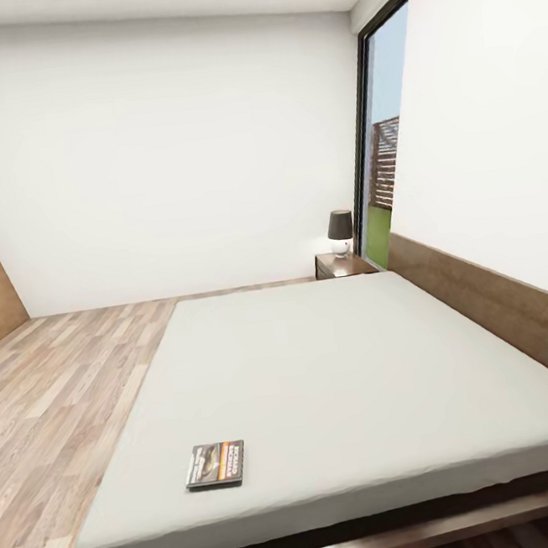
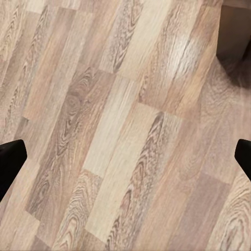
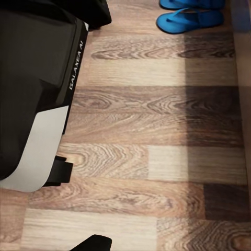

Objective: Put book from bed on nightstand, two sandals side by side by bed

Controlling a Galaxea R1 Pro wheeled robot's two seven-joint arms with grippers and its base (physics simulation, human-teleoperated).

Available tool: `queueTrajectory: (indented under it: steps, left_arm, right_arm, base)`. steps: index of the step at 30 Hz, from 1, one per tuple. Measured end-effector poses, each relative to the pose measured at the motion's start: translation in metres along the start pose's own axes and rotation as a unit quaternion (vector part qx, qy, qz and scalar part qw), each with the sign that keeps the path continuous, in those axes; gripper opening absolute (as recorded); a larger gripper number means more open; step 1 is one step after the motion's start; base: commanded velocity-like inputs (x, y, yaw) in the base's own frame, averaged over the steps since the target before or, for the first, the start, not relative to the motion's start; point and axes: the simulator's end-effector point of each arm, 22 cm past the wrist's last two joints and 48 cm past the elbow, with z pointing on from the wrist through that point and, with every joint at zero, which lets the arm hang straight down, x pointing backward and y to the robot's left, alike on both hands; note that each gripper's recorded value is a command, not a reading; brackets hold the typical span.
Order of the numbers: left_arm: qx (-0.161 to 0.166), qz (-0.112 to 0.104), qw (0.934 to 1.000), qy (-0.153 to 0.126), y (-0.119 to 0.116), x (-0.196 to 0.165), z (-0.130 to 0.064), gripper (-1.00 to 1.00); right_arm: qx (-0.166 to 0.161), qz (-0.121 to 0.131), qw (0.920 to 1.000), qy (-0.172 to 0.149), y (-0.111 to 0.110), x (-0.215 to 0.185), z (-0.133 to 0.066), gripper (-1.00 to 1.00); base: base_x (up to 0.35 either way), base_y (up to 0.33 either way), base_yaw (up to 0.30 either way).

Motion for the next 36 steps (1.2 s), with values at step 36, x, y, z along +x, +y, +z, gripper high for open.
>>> queueTrajectory:
  steps: [36]
  left_arm:
    - [0.000, 0.001, 1.0000, 0.001, 0.015, -0.013, -0.031, 1.00]
  right_arm:
    - [0.011, 0.003, 0.9999, 0.012, 0.001, 0.011, -0.037, 1.00]
  base:
    - [0.000, 0.000, 0.000]
